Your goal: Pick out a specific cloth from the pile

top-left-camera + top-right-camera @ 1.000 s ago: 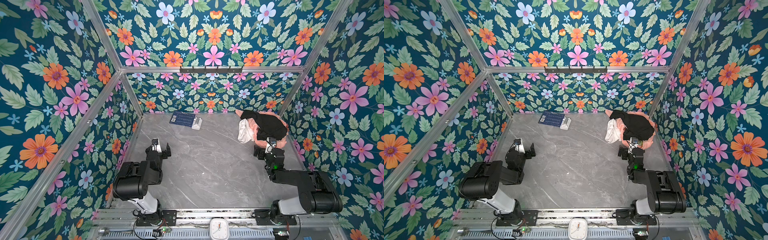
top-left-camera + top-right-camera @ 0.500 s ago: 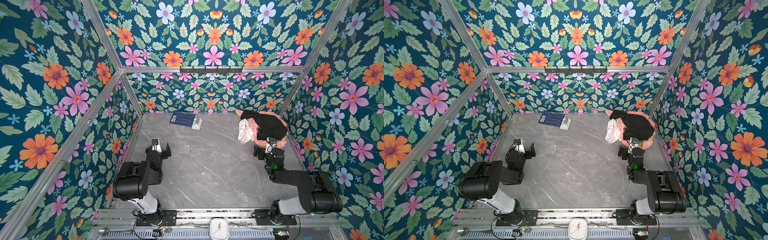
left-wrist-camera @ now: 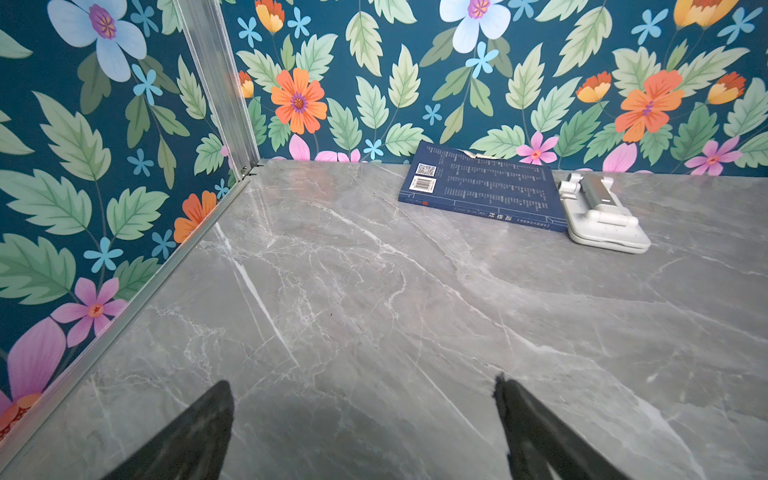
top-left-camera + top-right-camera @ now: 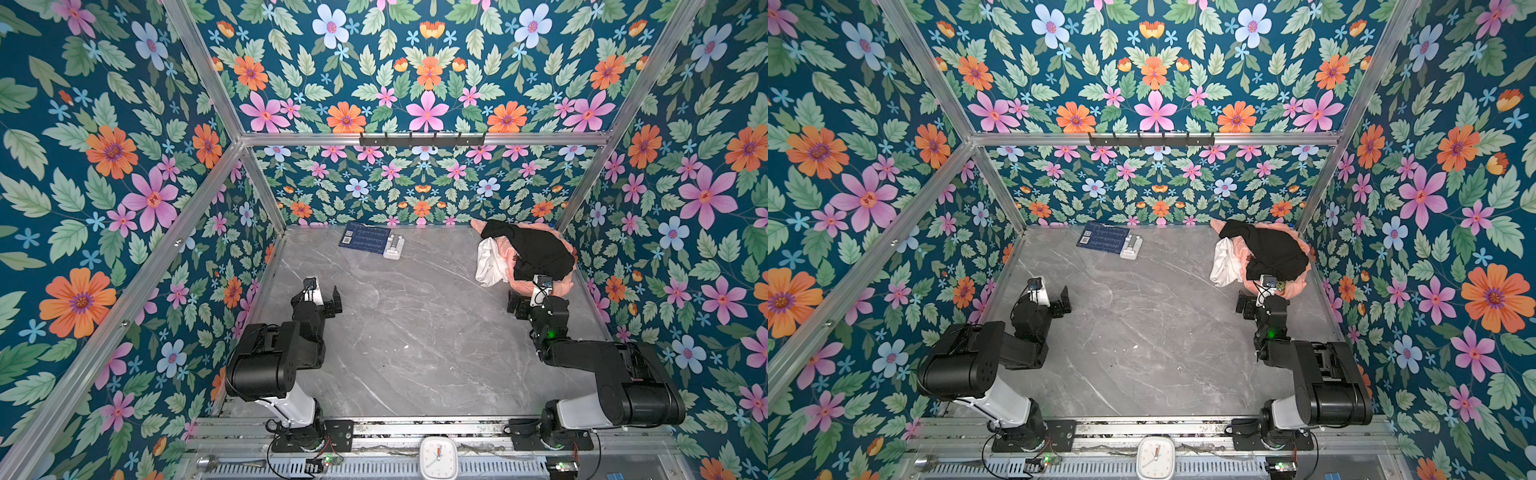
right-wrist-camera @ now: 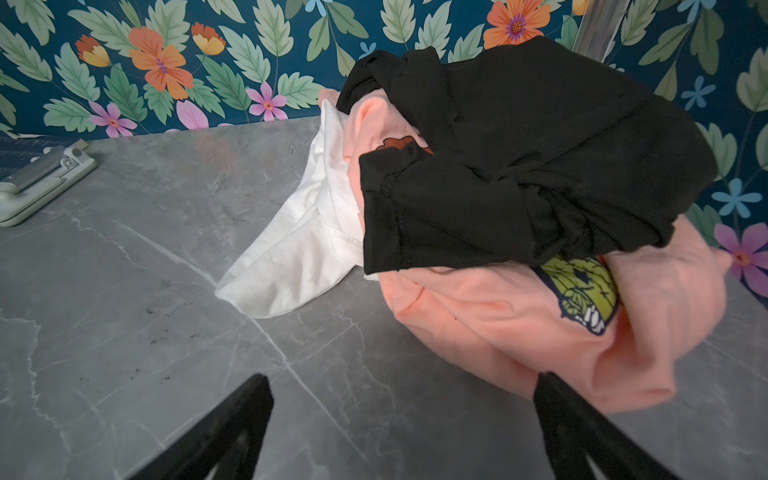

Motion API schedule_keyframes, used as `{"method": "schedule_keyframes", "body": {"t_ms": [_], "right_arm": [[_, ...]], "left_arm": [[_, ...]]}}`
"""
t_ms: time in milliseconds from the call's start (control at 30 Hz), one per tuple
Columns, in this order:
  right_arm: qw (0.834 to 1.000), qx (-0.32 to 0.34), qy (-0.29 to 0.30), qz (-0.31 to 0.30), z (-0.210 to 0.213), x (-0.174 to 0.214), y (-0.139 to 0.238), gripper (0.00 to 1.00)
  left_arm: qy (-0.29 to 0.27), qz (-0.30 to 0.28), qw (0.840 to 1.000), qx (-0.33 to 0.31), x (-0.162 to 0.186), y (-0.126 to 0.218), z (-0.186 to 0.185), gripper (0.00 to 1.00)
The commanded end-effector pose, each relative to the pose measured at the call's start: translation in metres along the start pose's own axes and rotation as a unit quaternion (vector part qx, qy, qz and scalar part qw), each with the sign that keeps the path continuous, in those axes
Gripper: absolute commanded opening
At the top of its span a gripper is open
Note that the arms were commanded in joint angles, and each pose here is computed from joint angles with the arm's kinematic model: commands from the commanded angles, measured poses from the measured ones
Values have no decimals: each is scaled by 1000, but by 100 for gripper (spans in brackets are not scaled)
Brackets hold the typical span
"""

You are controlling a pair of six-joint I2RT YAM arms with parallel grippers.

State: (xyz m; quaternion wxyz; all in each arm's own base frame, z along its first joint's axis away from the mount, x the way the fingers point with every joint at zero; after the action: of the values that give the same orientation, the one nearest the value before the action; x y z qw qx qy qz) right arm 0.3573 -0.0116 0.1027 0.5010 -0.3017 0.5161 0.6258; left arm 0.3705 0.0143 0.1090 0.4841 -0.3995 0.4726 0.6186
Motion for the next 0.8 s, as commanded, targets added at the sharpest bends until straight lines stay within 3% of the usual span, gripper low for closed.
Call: {"method": "schedule_keyframes", "body": {"t_ms": [0, 767], "right_arm": [[1000, -2, -2, 0, 1, -1, -1, 99], [1000, 10, 10, -14, 2, -1, 3, 99]], "left_arm": [[4, -15, 1000, -3, -7, 0, 2, 100], [4, -17, 1000, -8, -7, 2, 3, 100]]}}
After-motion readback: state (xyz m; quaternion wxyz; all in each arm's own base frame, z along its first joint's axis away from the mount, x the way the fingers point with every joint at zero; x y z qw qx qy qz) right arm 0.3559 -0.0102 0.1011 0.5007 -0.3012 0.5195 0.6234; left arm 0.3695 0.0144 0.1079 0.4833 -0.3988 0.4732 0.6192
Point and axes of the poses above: each gripper's point midway between its finger pads, its own y axis back along the fingers, its own z axis along the line the jaws close on, x = y × z, the point moved 2 cm from there along y, back along the fingers, and after that the axes turned 13 degrees about -y, right-handed, at the moved point
